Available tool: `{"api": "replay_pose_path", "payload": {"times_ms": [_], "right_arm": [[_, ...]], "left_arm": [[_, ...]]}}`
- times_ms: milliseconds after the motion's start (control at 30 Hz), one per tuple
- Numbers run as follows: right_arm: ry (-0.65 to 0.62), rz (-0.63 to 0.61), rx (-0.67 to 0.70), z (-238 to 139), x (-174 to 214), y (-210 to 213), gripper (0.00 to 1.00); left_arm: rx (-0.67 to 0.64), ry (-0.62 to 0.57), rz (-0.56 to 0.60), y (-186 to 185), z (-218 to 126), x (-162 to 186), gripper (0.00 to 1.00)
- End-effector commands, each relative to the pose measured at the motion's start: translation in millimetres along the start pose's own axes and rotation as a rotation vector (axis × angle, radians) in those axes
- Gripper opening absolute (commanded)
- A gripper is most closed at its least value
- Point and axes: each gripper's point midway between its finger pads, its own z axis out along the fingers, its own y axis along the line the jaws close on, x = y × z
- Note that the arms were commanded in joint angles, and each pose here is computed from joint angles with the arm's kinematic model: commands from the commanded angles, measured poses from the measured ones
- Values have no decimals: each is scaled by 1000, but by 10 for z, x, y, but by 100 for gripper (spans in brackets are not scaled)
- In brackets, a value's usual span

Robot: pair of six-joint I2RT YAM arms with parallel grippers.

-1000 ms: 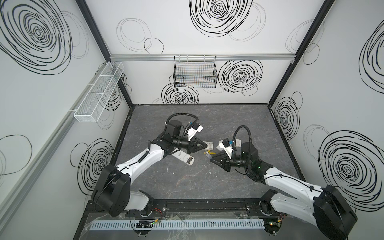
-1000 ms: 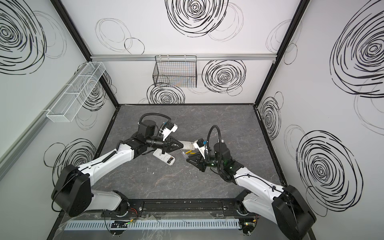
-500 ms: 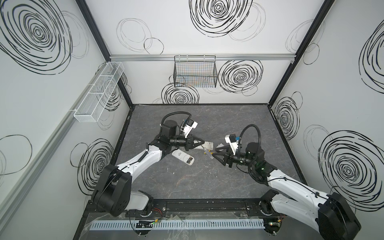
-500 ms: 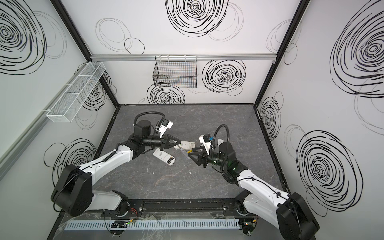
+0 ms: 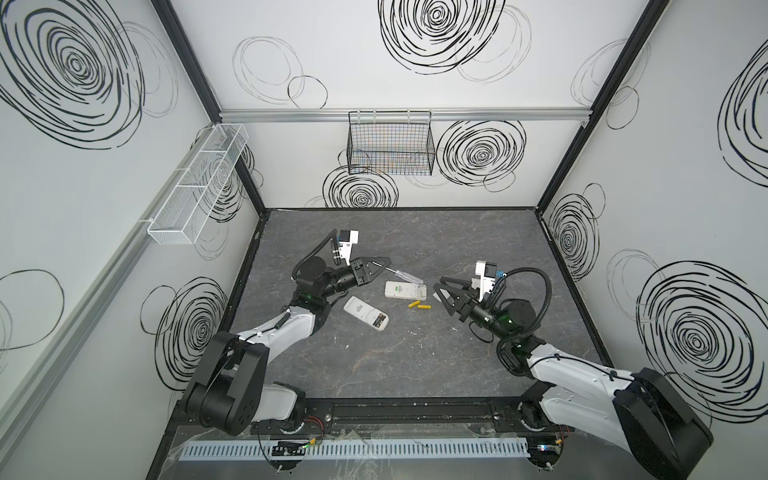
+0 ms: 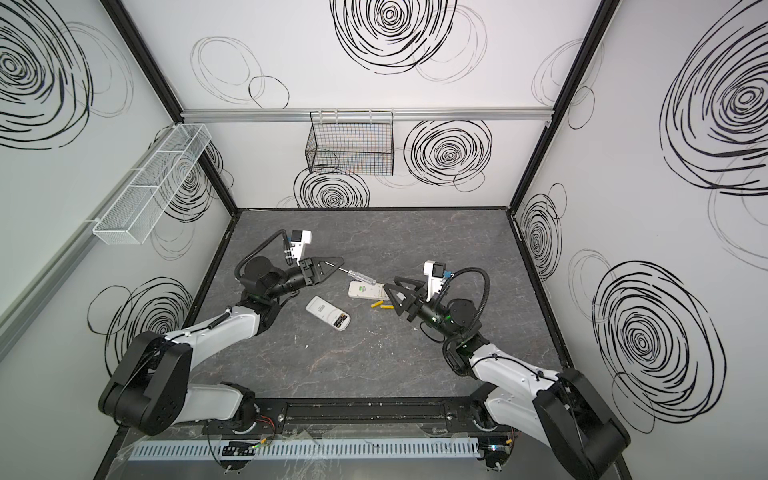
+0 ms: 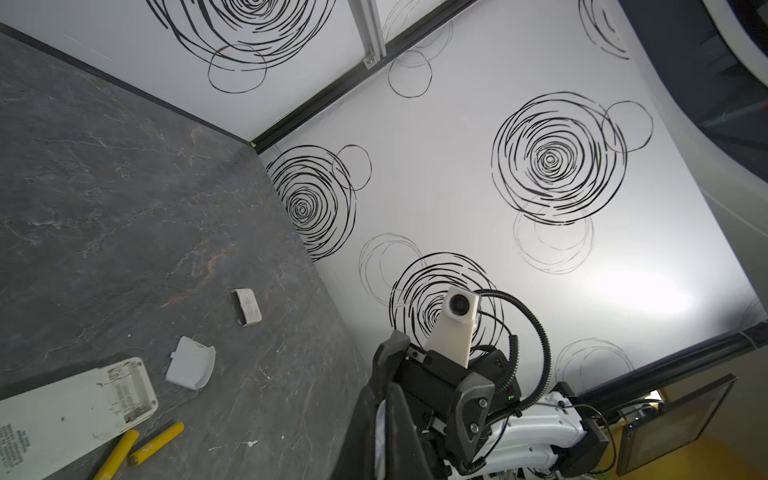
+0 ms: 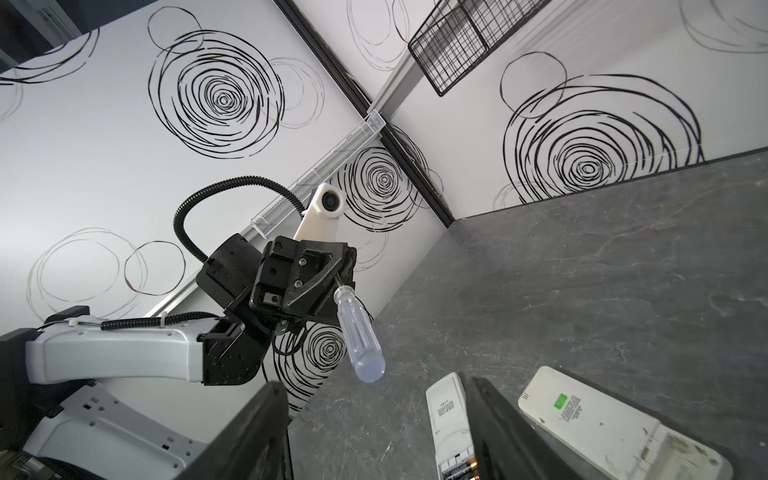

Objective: Unload the batteries from the remote control

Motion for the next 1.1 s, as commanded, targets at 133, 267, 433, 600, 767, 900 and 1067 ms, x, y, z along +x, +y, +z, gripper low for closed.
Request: {"api": "replay_pose_path", "payload": {"times_ms": [133,267,433,600,767,900,1067], "right_arm": [[-8,-148,-263,292,-213,508,62],[26,-180,-304,423,-162,540,55],[71,-192,-343,577,-51,565,49],[76,-189,-347,699,-29,550,44],[85,-181,-354,774,-4,540,37],[105,-186,-364,801,39,529,30],[116,-209,-356,828,75,513,18]], "left_arm": [[137,-41,15,-413,46,-61,0],[132,-38,14,-402,41,-45,0],[135,-31,23,-413,52,-36,0],[134,-21,25,-404,70,-2,0],[133,-18,23,-401,78,4,0],[133,-23,25,-404,70,-21,0],[134,-23,30,-407,66,-15,0]]}}
